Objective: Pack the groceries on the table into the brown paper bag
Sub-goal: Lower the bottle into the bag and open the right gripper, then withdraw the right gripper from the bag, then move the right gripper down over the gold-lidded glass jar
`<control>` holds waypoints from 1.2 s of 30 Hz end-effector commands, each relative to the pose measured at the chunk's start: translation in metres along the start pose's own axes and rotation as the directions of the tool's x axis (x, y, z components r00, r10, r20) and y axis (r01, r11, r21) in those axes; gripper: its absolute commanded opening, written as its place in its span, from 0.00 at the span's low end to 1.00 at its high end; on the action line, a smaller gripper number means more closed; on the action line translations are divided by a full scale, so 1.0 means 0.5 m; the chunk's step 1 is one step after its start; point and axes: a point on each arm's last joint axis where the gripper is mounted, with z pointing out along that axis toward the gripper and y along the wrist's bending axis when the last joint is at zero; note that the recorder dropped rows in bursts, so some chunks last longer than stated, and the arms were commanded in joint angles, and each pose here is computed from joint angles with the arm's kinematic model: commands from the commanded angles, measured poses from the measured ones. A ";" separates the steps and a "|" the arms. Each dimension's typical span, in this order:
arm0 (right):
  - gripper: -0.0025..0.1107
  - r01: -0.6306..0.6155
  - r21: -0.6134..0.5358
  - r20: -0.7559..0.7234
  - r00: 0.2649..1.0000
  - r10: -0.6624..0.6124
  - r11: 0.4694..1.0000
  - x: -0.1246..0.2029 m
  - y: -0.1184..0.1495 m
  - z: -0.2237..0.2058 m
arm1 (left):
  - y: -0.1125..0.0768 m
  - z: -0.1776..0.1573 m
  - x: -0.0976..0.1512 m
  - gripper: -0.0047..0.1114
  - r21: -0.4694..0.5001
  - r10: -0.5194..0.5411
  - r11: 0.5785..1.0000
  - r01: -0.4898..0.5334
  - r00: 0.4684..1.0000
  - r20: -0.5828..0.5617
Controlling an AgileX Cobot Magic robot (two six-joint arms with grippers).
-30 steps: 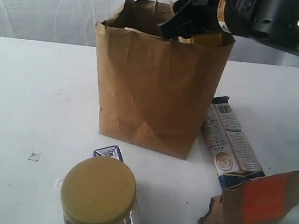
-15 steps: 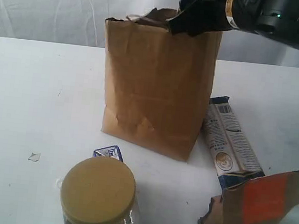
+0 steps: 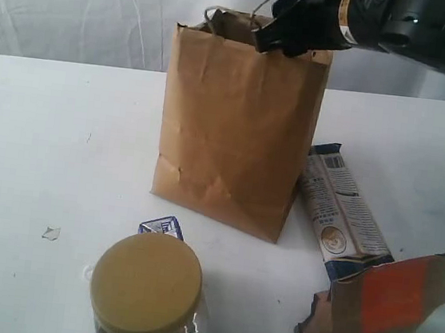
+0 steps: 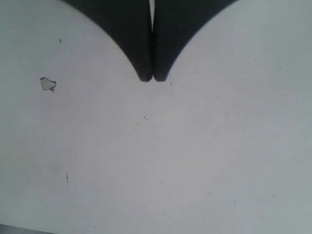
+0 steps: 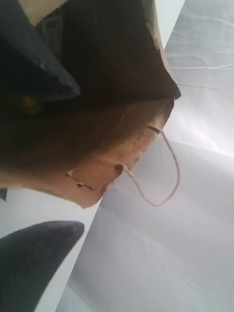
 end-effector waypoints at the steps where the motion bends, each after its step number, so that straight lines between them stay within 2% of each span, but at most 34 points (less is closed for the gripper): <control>1: 0.58 -0.115 0.084 -0.013 0.993 0.117 0.990 -0.020 -0.044 -0.061 | 0.001 0.002 0.003 0.04 -0.006 0.007 1.000 -0.007 1.000 -0.005; 4: 0.47 -0.184 0.167 -0.038 0.981 0.193 0.969 -0.028 -0.086 -0.128 | 0.001 0.002 0.003 0.04 -0.006 0.007 1.000 -0.007 1.000 -0.005; 8: 0.17 -0.138 0.259 -0.052 0.986 0.157 0.956 -0.034 -0.136 -0.210 | 0.001 0.002 0.003 0.04 -0.006 0.007 1.000 -0.007 1.000 -0.005; 10: 0.05 -0.110 0.296 -0.057 0.990 0.132 0.949 -0.034 -0.156 -0.241 | 0.001 0.002 0.003 0.04 -0.006 0.007 1.000 -0.007 1.000 -0.005; 11: 0.02 -0.102 0.313 -0.057 0.990 0.126 0.944 -0.034 -0.166 -0.254 | 0.001 0.002 0.003 0.04 -0.006 0.007 1.000 -0.007 1.000 -0.005; 17: 0.02 -0.100 0.373 -0.094 0.985 0.145 0.923 -0.023 -0.199 -0.289 | 0.001 0.002 0.003 0.04 -0.006 0.007 1.000 -0.007 1.000 -0.005; 20: 0.02 -0.101 0.343 -0.146 0.976 0.159 0.934 -0.013 -0.198 -0.288 | 0.001 0.002 0.003 0.04 -0.006 0.007 1.000 -0.007 1.000 -0.005; 24: 0.02 -0.089 0.174 -0.279 0.951 0.136 0.981 0.009 -0.176 -0.280 | 0.001 0.002 0.003 0.04 -0.006 0.007 1.000 -0.007 1.000 -0.005; 26: 0.02 -0.119 0.097 -0.312 0.939 0.143 0.988 0.014 -0.165 -0.279 | 0.001 0.002 0.003 0.04 -0.006 0.007 1.000 -0.007 1.000 -0.005; 32: 0.02 -0.119 0.024 -0.422 0.899 0.118 0.993 0.033 -0.152 -0.285 | 0.001 0.002 0.003 0.04 -0.006 0.007 1.000 -0.007 1.000 -0.005; 34: 0.02 -0.105 -0.055 -0.492 0.868 0.065 0.993 0.044 -0.140 -0.292 | 0.001 0.002 0.003 0.04 -0.006 0.007 1.000 -0.007 1.000 -0.005; 36: 0.02 -0.121 -0.195 -0.554 0.833 -0.007 0.973 0.055 -0.116 -0.303 | 0.001 0.002 0.003 0.04 -0.006 0.007 1.000 -0.007 1.000 -0.005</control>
